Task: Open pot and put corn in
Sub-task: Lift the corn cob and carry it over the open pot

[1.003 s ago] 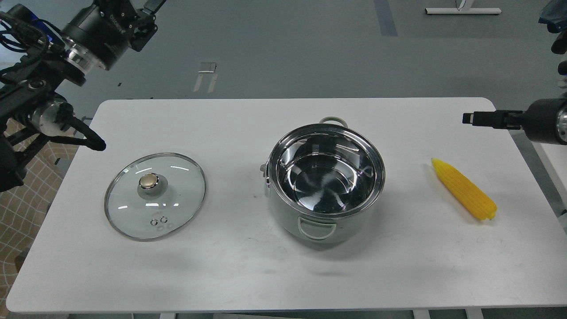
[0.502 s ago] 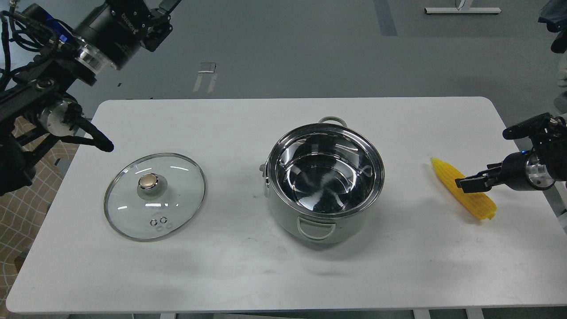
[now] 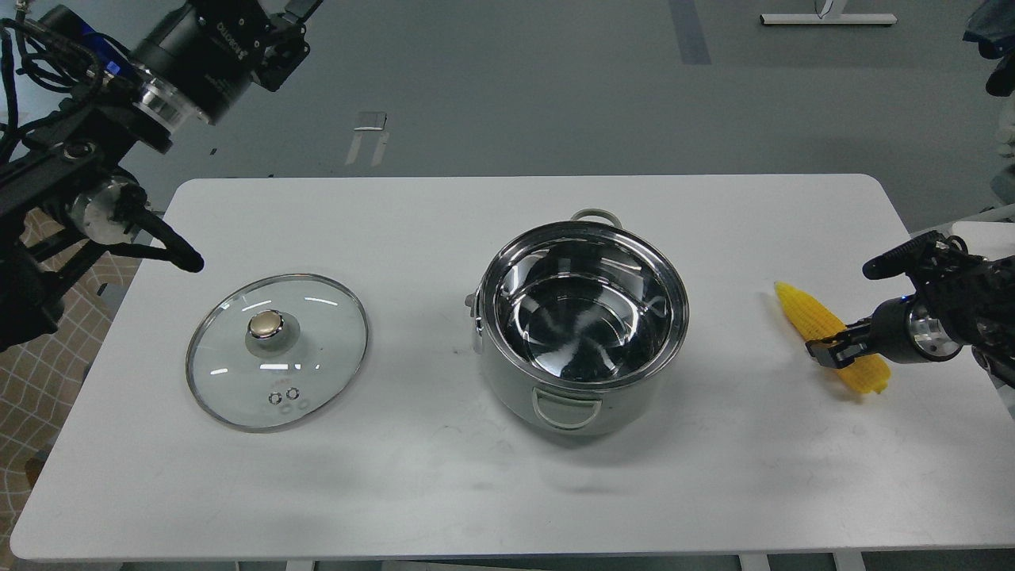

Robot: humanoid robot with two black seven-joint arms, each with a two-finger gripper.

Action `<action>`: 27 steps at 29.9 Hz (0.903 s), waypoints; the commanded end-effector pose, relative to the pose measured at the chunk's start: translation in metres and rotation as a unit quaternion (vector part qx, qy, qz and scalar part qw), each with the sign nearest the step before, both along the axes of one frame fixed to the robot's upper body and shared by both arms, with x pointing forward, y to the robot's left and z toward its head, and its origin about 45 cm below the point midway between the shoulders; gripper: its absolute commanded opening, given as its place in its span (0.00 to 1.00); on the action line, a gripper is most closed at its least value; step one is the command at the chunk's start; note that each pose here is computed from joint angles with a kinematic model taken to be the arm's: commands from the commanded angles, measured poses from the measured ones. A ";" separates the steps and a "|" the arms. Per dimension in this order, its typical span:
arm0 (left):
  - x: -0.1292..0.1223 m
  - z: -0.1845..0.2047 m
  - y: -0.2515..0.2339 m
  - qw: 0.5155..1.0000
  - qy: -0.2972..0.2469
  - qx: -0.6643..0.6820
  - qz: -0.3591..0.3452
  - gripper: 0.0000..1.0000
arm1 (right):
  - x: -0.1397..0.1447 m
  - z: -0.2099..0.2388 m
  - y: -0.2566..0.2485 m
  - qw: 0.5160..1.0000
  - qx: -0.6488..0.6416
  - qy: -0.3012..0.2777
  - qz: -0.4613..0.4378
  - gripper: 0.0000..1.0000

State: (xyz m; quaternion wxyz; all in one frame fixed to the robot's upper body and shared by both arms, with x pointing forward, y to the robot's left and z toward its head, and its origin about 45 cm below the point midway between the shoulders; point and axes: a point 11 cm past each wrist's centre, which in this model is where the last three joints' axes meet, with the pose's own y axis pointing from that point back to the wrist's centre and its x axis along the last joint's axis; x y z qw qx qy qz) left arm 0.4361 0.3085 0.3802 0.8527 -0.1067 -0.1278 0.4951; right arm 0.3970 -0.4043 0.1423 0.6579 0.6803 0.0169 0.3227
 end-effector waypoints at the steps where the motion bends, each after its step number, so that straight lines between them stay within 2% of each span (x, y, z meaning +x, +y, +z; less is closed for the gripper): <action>1: 0.000 -0.002 0.000 1.000 0.001 0.001 0.000 0.91 | 0.004 0.006 0.004 1.000 0.006 -0.010 0.007 0.00; 3: 0.000 -0.001 0.000 1.000 0.001 0.000 0.001 0.91 | 0.010 0.019 0.009 1.000 0.012 -0.021 0.015 0.00; 9: 0.000 0.000 -0.001 1.000 0.000 0.002 -0.001 0.91 | 0.040 0.092 0.054 0.993 0.048 -0.075 0.075 0.00; 13: 0.000 0.000 -0.001 1.000 0.000 0.001 -0.001 0.91 | 0.057 0.161 0.113 0.982 0.061 -0.109 0.142 0.00; 16: 0.000 0.000 -0.001 1.000 0.000 0.001 -0.001 0.91 | 0.056 0.181 0.156 0.975 0.064 -0.105 0.188 0.00; 20: 0.000 -0.001 -0.002 1.000 0.000 0.001 -0.001 0.91 | 0.048 0.185 0.213 0.962 0.060 -0.088 0.251 0.00; 27: 0.000 -0.001 -0.002 1.000 0.000 0.000 -0.002 0.91 | 0.031 0.150 0.281 0.943 0.030 -0.045 0.328 0.00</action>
